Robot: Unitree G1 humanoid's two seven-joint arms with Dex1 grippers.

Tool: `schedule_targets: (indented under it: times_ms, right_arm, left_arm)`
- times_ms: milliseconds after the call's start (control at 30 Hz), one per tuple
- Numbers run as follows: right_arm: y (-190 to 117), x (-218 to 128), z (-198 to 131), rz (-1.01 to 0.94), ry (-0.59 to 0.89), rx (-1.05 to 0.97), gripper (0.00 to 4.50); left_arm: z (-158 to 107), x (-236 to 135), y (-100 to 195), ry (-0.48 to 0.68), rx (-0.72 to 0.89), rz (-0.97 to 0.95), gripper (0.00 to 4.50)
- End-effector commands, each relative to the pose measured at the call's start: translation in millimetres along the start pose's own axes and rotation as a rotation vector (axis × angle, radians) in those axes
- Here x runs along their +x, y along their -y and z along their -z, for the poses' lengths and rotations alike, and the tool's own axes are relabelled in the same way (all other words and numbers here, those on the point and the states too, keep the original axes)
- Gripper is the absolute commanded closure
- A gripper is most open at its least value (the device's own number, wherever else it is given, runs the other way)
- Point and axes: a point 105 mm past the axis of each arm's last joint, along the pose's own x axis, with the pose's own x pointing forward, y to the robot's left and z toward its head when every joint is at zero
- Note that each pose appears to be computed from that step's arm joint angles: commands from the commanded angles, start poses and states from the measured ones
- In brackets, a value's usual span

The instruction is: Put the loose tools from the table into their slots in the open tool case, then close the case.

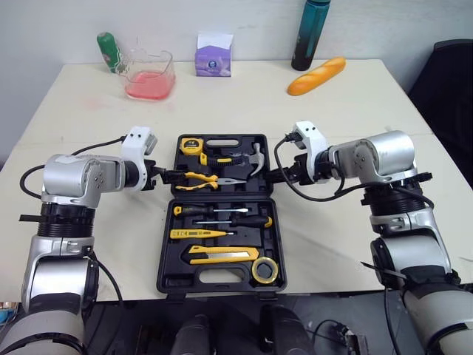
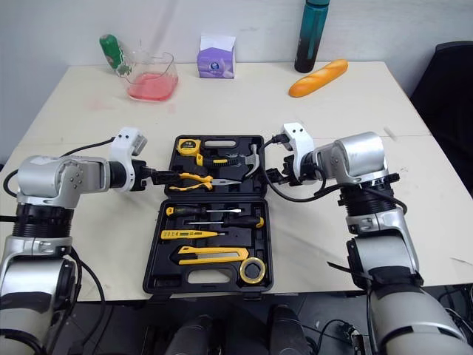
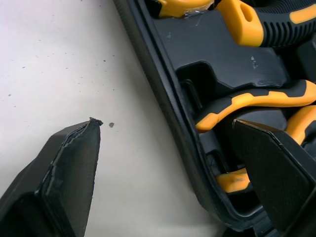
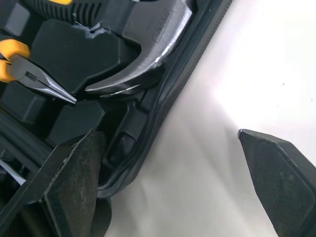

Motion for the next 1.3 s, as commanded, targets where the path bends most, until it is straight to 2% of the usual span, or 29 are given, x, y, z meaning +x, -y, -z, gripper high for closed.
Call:
schedule_targets:
  times_ms: [33, 367, 800, 900, 1100, 1167, 1300]
  right_arm:
    - [-5, -6, -9, -0.011, 0.047, -0.01, 0.04]
    - [-6, 0, -7, 0.016, 0.041, 0.0, 0.04]
    - [5, 9, 1, 0.09, 0.012, 0.024, 0.04]
    - [2, 12, 6, 0.079, -0.008, 0.045, 1.34]
    - [-2, 19, 12, 0.049, -0.028, 0.124, 4.37]
    - [-4, 21, 13, 0.046, -0.03, 0.146, 4.5]
    - [-5, 20, 11, 0.038, -0.013, 0.184, 4.5]
  left_arm:
    - [-6, -2, -4, 0.013, 0.016, -0.034, 0.0]
    - [-2, 4, -8, -0.029, 0.022, -0.055, 0.0]
    - [-4, 10, -6, -0.023, 0.02, -0.046, 0.0]
    - [-7, 11, 1, -0.019, 0.016, -0.019, 0.9]
    - [-4, 16, 11, -0.037, 0.045, 0.007, 3.57]
    - [-3, 17, 12, -0.04, 0.043, 0.01, 4.25]
    - [-4, 18, 12, -0.015, 0.017, 0.013, 4.3]
